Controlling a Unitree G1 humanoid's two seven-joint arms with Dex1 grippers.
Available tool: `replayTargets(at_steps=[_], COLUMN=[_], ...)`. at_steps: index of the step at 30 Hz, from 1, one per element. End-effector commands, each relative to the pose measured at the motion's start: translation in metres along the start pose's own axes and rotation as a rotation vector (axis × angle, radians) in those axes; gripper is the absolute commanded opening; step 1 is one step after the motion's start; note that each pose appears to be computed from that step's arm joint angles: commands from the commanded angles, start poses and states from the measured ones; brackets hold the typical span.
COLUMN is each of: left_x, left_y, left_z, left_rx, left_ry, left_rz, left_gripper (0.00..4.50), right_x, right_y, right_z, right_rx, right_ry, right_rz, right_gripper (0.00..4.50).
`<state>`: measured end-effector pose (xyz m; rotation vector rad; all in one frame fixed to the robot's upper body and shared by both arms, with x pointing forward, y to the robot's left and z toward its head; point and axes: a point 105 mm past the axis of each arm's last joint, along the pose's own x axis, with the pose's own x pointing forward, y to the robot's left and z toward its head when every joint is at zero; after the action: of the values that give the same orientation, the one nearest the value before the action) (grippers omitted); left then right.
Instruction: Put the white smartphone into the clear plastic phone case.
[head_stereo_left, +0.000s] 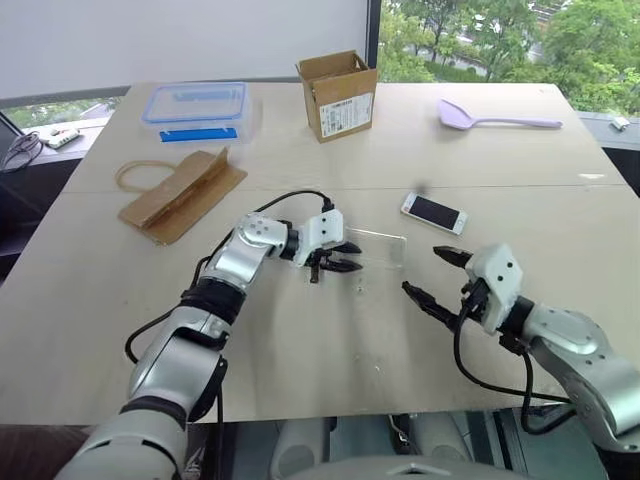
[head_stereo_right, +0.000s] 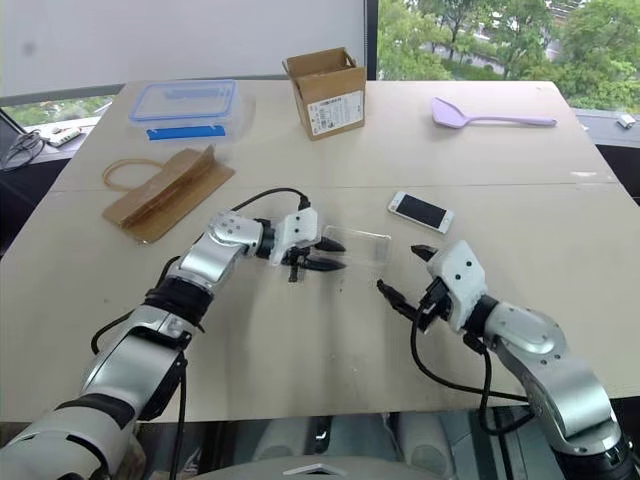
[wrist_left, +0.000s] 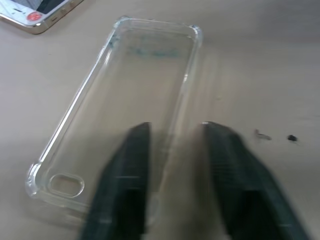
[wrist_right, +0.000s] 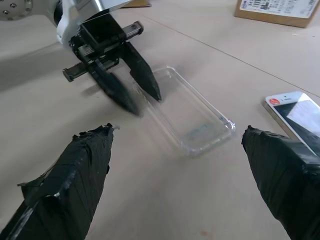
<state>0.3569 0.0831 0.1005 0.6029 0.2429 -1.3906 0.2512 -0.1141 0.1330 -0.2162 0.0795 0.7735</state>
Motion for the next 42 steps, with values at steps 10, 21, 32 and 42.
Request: replayTargets(at_steps=[10,21,32,42], left_x=[0.013,-0.011,-0.061,-0.077], left_y=[-0.043,-0.054,-0.069,-0.083], left_z=[0.035,0.037,0.042,0.034], left_rx=[-0.098,-0.117,-0.195,-0.243], left_ry=[-0.014,-0.082,-0.275,-0.294], left_rz=[-0.018,0.024,0.177,0.316], left_gripper=[0.07,2.48,3.88,3.88], right_x=[-0.013,0.017,0.084,0.101], right_y=[-0.008,-0.077,-0.131,-0.159], right_z=[0.010,0.013,-0.001,-0.033], right_rx=[-0.049,-0.163,-0.196,-0.085], right_ry=[-0.017,0.096,0.235,0.397], right_rz=[-0.056,0.002,0.060,0.022], right_gripper=[4.50,4.50,4.50,4.50])
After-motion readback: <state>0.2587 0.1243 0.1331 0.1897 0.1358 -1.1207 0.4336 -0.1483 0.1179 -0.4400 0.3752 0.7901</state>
